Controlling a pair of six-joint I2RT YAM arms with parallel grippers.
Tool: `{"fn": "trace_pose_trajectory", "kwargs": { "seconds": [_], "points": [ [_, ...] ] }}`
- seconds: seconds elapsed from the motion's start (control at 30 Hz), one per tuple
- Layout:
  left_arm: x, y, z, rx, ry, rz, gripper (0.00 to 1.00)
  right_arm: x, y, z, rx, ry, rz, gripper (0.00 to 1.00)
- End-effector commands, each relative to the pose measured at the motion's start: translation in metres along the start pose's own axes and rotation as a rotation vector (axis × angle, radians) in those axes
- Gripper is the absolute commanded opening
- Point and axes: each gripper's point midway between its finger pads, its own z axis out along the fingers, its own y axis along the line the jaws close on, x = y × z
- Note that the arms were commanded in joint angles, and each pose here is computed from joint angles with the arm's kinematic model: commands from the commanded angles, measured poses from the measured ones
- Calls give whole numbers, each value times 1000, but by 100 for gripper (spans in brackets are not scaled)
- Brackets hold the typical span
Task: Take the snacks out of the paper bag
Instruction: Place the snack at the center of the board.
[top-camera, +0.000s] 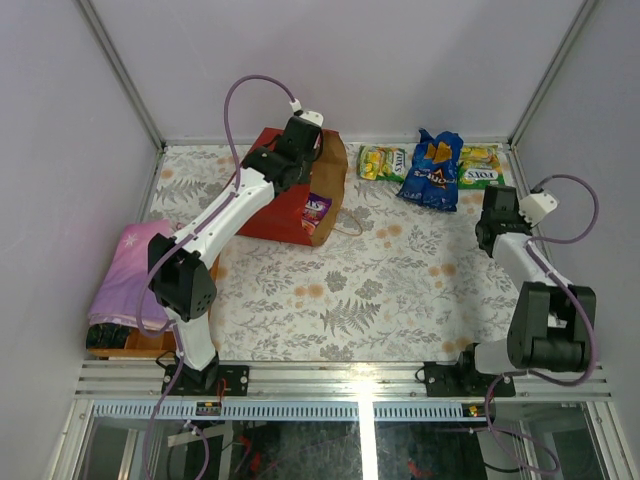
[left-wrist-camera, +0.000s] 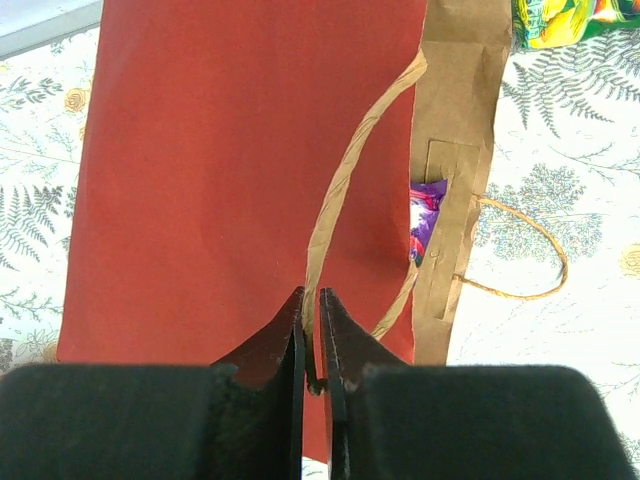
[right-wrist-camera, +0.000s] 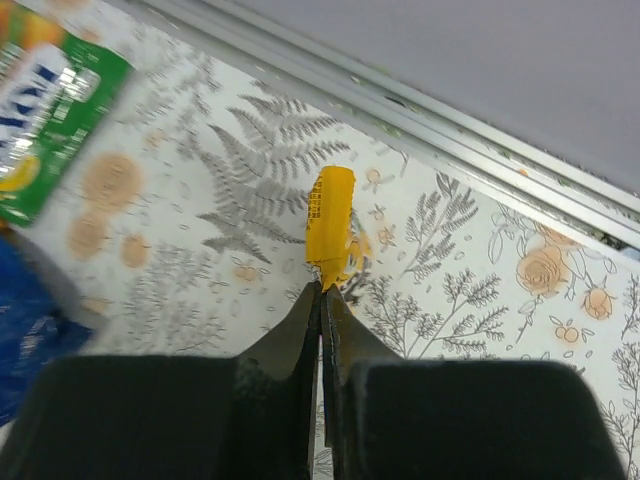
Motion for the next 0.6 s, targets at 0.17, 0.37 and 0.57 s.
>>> {"fn": "trace_pose_trajectory", "kwargs": {
  "seconds": [0.17,0.37,0.57],
  "points": [
    [-12,4,-10,-16,-42,9,8,-7,8,23,98,-56,58,0],
    [-14,9,-13,-35,-50,9,8,-9,38,45,70,-61,90,0],
    [-15,11,-15,-45,-54,13,8,-6,72,67,25,-48,131,0]
  ]
}}
